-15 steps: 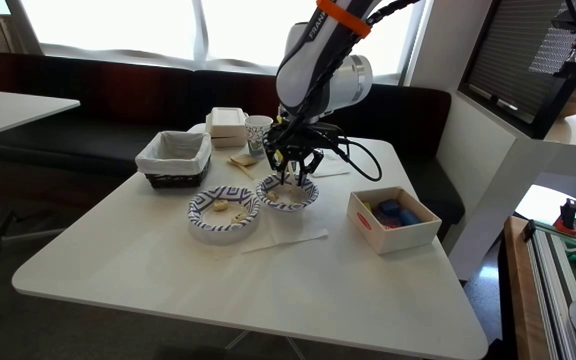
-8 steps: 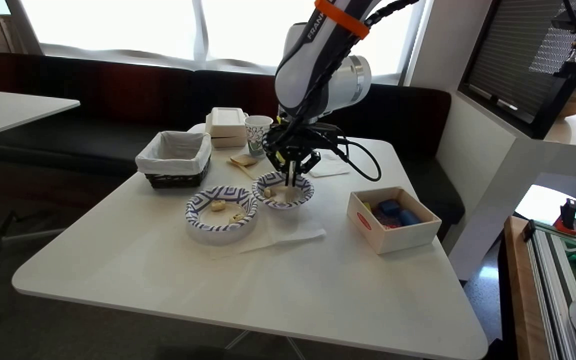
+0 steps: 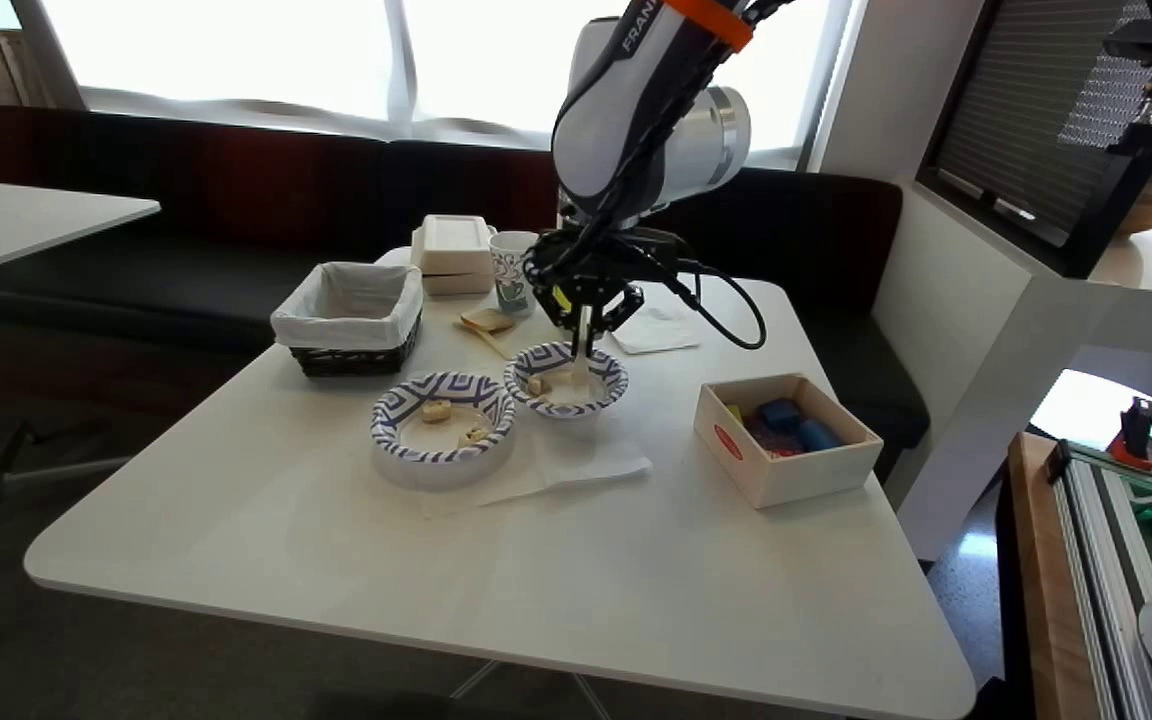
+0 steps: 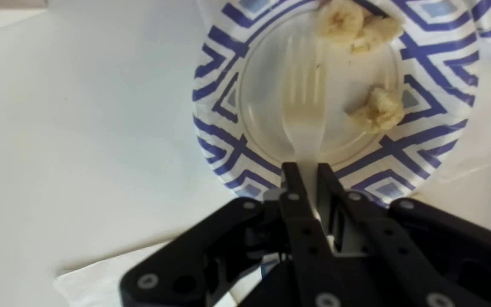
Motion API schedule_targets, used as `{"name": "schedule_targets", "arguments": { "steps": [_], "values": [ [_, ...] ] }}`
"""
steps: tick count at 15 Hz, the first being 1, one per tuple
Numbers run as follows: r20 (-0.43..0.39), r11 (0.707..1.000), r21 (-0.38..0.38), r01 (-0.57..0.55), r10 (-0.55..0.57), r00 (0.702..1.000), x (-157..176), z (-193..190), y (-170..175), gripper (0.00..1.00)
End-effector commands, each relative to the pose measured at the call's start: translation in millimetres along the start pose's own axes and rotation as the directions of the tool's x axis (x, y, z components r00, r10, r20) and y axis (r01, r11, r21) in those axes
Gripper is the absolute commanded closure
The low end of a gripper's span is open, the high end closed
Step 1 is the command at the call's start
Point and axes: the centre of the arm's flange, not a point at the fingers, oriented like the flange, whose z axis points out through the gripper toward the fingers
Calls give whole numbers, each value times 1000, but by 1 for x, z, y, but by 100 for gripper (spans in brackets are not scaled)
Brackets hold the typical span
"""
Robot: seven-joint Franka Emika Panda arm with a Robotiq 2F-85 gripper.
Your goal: Use the fork to transfer the object from the left to the right plate
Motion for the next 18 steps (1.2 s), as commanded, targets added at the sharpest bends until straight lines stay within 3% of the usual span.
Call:
{"name": "schedule_targets", "arguments": {
  "steps": [1, 7, 10, 16, 17, 18],
  "values": [
    [-36, 999, 9, -48, 48, 998, -13, -23, 5, 97],
    [-107, 985, 25, -171, 173, 979, -14, -51, -14, 97],
    [-189, 958, 24, -285, 285, 940, -19, -71, -33, 97],
    [-247, 878, 12, -478, 466, 850, -57, -116, -96, 97],
    [-227, 903, 36, -427, 424, 877, -38, -102, -72, 87],
    [-228, 896, 30, -444, 438, 869, -48, -109, -84, 87]
  ]
}}
